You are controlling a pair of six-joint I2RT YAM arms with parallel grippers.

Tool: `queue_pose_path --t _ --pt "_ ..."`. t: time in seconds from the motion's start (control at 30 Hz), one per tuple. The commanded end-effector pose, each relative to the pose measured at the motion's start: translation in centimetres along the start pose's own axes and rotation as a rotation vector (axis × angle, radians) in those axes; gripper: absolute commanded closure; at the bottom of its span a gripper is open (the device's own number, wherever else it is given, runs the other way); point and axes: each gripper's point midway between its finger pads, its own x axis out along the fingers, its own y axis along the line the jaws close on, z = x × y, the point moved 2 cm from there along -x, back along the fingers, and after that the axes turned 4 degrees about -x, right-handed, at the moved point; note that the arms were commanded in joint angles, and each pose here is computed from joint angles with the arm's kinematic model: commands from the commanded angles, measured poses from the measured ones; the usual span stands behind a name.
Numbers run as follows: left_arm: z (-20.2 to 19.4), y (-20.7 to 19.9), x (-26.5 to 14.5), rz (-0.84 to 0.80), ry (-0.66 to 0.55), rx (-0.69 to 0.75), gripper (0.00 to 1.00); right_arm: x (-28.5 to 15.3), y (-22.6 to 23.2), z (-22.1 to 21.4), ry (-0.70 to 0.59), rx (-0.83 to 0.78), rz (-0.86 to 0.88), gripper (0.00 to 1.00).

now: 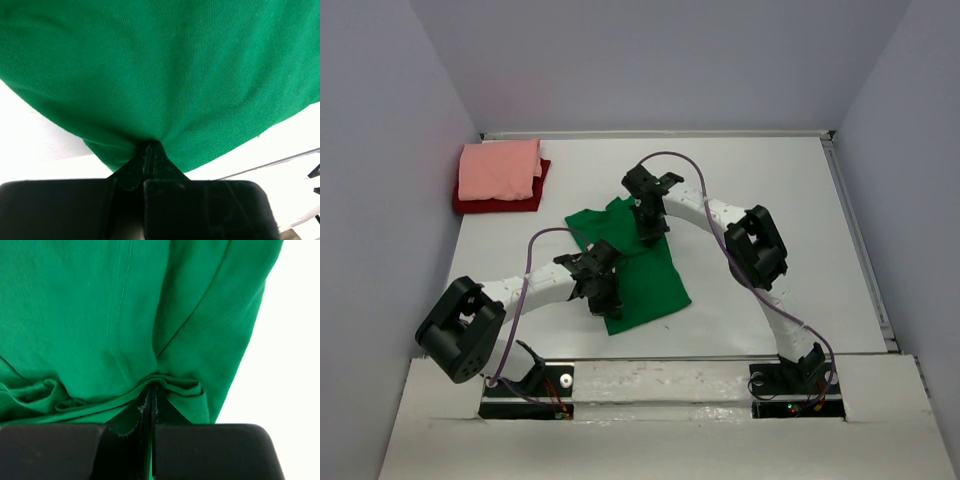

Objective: Fold and stack the t-shirts
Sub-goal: Fold the folded rectangular tshirt in 1/3 of the way

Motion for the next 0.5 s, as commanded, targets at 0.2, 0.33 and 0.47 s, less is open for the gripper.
queue_pose_path --t 0.2,0.33,0.47 --pt "-1.3 0.1 0.8 0.026 0.051 0.046 1.00 -1.1 -2.8 4.7 -0.079 -0.010 -0.030 1.00" --pt "-1.3 0.0 1.0 0.020 0.055 0.048 1.00 -2.0 -3.7 6.7 -0.120 -0.026 -0.039 1.00" --pt "-0.7 -0.4 0.8 0.035 0.035 0.065 1.00 -5.7 -4.9 8.6 -0.180 -0.039 -0.098 1.00"
